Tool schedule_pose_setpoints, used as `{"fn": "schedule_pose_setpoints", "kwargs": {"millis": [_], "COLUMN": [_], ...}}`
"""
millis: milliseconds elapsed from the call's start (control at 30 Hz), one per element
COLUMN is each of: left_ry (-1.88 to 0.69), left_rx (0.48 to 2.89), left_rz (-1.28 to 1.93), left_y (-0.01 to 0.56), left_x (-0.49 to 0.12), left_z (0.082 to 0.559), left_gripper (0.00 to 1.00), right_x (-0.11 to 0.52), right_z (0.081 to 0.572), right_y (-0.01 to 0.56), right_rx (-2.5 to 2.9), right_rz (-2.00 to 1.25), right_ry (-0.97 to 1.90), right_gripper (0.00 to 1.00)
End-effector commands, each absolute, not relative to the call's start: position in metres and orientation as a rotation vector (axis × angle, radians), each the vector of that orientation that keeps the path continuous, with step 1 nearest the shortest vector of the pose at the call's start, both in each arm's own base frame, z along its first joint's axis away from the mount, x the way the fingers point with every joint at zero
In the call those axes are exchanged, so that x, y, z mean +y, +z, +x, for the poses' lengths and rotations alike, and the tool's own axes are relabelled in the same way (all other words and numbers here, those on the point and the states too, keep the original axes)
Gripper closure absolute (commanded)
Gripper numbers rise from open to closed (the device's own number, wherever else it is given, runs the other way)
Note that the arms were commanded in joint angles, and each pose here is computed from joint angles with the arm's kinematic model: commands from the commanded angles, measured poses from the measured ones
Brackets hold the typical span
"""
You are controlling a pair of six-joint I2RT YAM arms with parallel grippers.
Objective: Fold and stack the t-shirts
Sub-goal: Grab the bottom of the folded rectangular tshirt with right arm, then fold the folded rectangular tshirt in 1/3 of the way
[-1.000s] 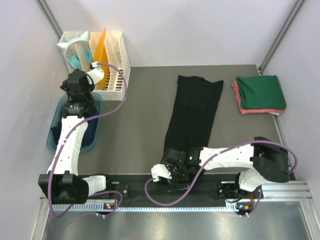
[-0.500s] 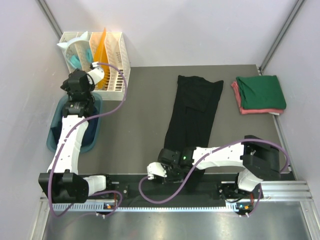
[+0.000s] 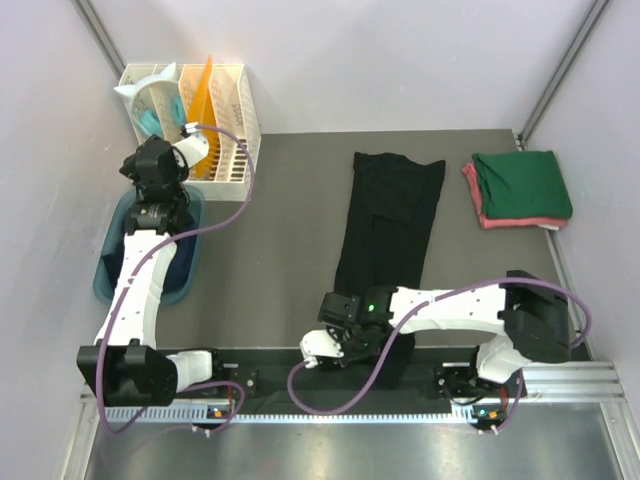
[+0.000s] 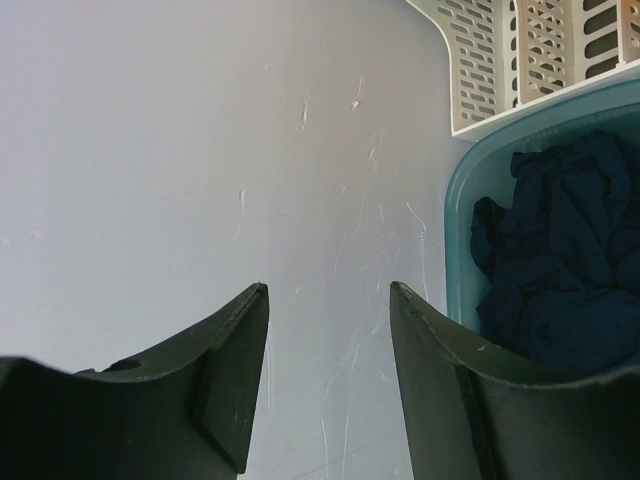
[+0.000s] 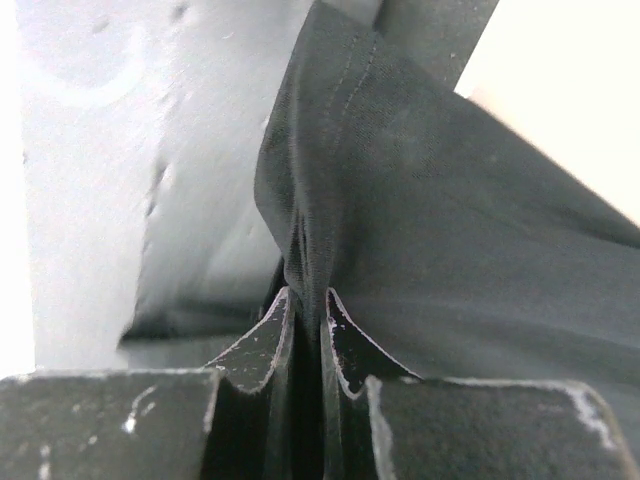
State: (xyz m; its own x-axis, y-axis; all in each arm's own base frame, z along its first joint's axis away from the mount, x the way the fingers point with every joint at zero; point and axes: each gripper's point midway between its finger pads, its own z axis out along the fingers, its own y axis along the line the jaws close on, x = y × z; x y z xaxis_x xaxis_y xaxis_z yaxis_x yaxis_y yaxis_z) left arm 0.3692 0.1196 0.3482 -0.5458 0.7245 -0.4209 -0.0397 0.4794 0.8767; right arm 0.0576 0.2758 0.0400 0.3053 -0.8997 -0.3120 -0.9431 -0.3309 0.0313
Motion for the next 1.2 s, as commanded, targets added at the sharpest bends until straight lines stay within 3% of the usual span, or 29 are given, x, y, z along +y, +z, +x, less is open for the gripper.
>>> {"fn": "schedule_pose_setpoints", "kwargs": {"millis": [0,267,800,1167], "left_ry": [1.136,1.118,1.045,1.047], "left_rx": [1.821,1.833,1.847,1.837], "left_rz": [0.523,0.513,0.506,0.538], "left_y": [0.367,0.364,0.347,0.336], "left_x": [0.117,0.116,0.109,0.107], "left_z": [0.380,0.386,0.391,0.393], "left_gripper": [0.43,0.43,0.42,0.42], "right_x": [0.261,0.252,0.240,0.222], "right_z": [0.058,0.091,0.257,0.335], "right_y": [0.080,0.100,0.117,0.137], "right_rx": [1.576,1.489,1.517,1.560], "right_rz": [-2.514,-2.532,-2.353,-2.228], "right_ry": [0.482,0.394,-0.136,-0.341], "right_gripper": [1.00,1.00,1.00,1.00]}}
